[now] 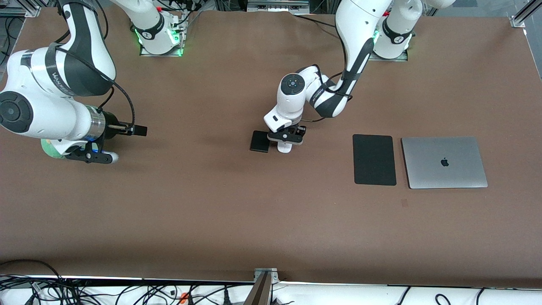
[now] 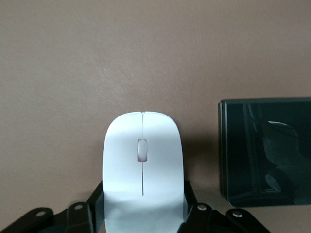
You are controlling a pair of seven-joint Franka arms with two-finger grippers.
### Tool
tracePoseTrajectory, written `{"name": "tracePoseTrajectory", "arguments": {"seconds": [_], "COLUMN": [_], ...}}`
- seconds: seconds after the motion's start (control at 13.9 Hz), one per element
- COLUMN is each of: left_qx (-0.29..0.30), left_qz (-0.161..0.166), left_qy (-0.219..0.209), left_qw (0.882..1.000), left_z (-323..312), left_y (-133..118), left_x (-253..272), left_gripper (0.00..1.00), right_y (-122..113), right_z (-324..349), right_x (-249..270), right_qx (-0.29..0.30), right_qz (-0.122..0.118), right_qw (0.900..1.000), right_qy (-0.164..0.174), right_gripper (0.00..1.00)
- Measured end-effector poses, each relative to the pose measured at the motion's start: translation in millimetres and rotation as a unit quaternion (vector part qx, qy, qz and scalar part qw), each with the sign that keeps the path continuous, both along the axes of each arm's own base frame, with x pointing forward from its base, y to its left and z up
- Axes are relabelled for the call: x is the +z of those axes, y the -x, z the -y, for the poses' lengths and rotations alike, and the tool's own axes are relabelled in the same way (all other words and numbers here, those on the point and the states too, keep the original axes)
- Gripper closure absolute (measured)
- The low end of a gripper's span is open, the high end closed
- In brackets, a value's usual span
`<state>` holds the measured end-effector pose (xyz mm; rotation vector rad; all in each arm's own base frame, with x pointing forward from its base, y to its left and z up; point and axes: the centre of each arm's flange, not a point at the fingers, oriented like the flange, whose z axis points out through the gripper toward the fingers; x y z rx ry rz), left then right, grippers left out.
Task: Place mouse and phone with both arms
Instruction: 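Lift the mouse with the left gripper while the right gripper reaches the phone, then lower the mouse onto the black pad and open the left gripper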
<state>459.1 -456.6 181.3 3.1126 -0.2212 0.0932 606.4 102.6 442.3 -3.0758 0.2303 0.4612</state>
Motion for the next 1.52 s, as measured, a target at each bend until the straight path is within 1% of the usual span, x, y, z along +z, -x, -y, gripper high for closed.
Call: {"name": "tracePoseTrajectory", "arguments": {"seconds": [0.14,0.29,0.51,0.58,0.72,0.87,1.01,1.08,1.23,1.37,1.52], "left_qx": [0.015,0.035,0.062,0.067,0.08,0.08,0.075,0.074,0.078,0.084,0.09], "left_qz": [-0.008,-0.027,-0.068,-0.082,-0.117,-0.154,-0.183,-0.194,-0.213,-0.219,-0.209], "left_qy": [-0.017,-0.042,-0.083,-0.094,-0.111,-0.105,-0.085,-0.078,-0.079,-0.078,-0.071], "left_qw": [1.0,0.998,0.992,0.99,0.984,0.979,0.976,0.975,0.971,0.969,0.971], "left_z": [-15.0,-43.6,-101.3,-121.4,-165.1,-215.6,-269.3,-289.2,-305.6,-312.8,-322.6], "left_y": [-18.4,-40.3,-68.3,-76.9,-94.6,-113.0,-129.6,-134.7,-137.5,-139.9,-140.5], "left_x": [31.6,78.5,152.8,170.8,192.8,195.7,186.9,179.7,157.1,124.7,90.2], "left_gripper": [0.38,0.38,0.38,0.38,0.38,0.38,0.38,0.38,0.38,0.38,0.38], "right_y": [2.1,3.3,4.4,5.1,6.3,7.6,13.0,17.3,28.4,42.6,56.6], "right_z": [-14.2,-32.7,-67.3,-81.0,-111.4,-144.4,-184.7,-206.3,-247.1,-284.2,-308.2], "right_x": [0.3,1.4,3.2,2.4,-1.2,-6.7,-15.5,-22.8,-43.6,-71.7,-104.1], "right_qx": [-0.01,-0.018,-0.025,-0.031,-0.044,-0.036,-0.02,-0.017,-0.018,-0.021,-0.006], "right_qz": [0.001,0.01,0.035,0.042,0.057,0.081,0.107,0.118,0.133,0.141,0.136], "right_qw": [1.0,1.0,0.999,0.999,0.997,0.996,0.993,0.992,0.99,0.989,0.99], "right_qy": [0.006,0.01,0.011,0.007,-0.011,-0.026,-0.036,-0.039,-0.043,-0.044,-0.037], "right_gripper": [0.0,0.0,0.0,0.0,0.0,0.0,0.0,0.0,0.0,0.0,0.0]}}
